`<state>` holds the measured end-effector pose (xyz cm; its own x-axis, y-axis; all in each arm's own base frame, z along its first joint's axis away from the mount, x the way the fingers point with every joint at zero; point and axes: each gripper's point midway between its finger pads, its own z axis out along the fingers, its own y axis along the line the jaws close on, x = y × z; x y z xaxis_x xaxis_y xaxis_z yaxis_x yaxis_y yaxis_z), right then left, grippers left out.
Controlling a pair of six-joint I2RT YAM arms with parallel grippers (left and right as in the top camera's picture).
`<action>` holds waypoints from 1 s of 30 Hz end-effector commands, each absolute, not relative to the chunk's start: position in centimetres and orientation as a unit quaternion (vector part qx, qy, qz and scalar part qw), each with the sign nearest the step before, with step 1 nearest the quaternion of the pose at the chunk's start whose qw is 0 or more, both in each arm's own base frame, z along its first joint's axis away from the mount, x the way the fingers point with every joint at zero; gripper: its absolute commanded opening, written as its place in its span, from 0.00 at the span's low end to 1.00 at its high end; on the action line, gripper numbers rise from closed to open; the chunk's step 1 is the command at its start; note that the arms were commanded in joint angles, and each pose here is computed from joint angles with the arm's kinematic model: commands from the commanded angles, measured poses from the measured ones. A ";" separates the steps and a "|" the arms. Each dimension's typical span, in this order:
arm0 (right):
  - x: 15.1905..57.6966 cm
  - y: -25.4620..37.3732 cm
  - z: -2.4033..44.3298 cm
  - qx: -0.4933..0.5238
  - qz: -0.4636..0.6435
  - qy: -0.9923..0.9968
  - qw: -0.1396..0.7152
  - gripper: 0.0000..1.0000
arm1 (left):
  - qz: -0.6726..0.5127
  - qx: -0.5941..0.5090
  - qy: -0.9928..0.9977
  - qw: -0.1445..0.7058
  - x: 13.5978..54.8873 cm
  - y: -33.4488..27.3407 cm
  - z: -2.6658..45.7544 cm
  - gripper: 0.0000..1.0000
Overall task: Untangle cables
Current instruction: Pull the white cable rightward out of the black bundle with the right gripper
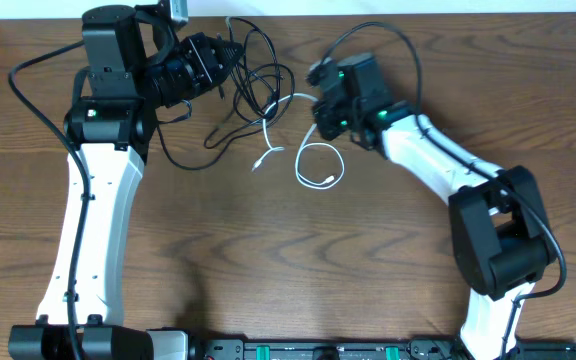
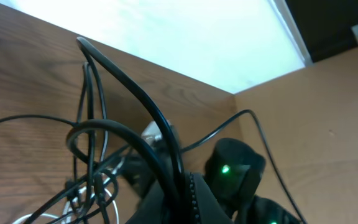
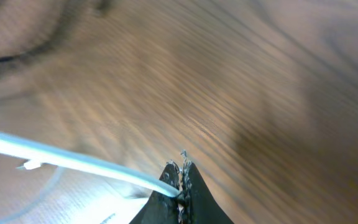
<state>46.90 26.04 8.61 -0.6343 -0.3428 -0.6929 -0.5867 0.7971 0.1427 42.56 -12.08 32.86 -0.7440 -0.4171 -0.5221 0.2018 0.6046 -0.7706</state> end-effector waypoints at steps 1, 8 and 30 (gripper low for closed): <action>49.4 19.5 7.7 -0.141 0.129 0.926 0.325 0.01 | -0.411 -0.072 0.827 0.376 43.3 -11.0 32.8 0.07; 49.3 9.4 5.4 -0.001 0.034 0.962 0.273 0.01 | -0.363 -0.093 0.836 0.400 44.2 -9.3 32.1 0.08; 46.3 -2.6 3.7 0.145 -0.046 0.969 0.196 0.01 | -0.122 -0.197 0.880 0.414 44.2 -0.6 27.5 0.08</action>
